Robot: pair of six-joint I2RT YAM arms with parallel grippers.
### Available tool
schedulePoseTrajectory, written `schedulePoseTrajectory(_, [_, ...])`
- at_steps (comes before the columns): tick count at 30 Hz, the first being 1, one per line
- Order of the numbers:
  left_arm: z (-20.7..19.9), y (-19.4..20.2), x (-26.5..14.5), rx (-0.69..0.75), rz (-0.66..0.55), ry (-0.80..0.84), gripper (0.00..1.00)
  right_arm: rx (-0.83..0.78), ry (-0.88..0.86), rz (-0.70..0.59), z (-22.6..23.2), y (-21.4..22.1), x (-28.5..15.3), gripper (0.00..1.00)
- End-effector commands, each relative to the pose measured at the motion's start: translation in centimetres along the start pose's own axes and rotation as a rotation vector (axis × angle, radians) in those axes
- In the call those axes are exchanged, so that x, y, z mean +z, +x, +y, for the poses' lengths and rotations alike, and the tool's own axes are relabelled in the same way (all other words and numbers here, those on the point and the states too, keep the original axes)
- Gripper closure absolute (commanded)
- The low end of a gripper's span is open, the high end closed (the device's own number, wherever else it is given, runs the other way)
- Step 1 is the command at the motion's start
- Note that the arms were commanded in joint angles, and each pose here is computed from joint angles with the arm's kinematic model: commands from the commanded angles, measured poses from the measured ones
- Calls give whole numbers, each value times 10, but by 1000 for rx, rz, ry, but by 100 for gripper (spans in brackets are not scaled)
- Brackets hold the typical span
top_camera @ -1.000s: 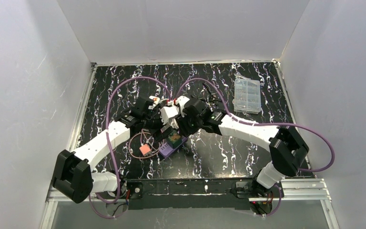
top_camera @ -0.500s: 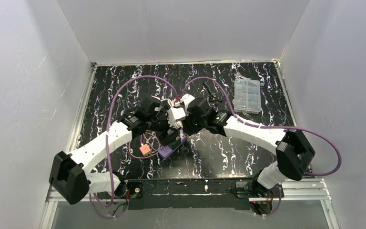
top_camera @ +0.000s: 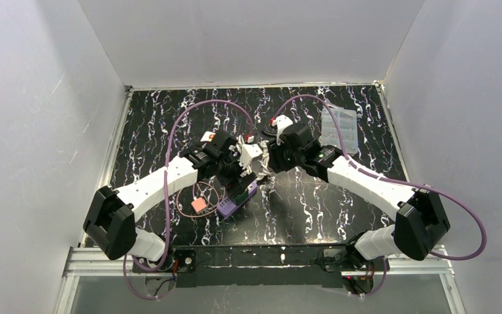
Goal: Insert the plug
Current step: Move the socket to the center of the board.
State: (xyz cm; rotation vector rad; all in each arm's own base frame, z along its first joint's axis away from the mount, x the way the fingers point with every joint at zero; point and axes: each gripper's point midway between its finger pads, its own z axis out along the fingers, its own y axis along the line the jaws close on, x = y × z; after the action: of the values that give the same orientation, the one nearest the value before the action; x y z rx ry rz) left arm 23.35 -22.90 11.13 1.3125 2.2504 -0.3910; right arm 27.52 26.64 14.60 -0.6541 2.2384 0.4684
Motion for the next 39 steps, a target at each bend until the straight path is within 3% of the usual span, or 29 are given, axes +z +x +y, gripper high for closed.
schedulePoseTrajectory(1, [-8, 10, -11, -51, 50, 8, 8, 25, -7, -47, -3, -10, -9, 99])
schedulePoseTrajectory(7, [-17, -2, -20, -141, 7, 30, 2, 58, 3, -44, -12, -7, -11, 99])
schedulePoseTrajectory(13, [-19, 4, -15, -115, 17, 40, 2, 83, 22, -46, -21, -7, -15, 99])
schedulePoseTrajectory(23, [-25, 33, -1, 67, 97, 94, 21, 136, 50, -69, -39, -13, -27, 99])
schedulePoseTrajectory(33, [-26, 17, 19, 144, 106, 170, 51, 161, 36, -90, -40, -19, -37, 99])
schedulePoseTrajectory(39, [-35, 23, 29, 223, 123, 265, 64, 166, 45, -86, -43, -15, -41, 99])
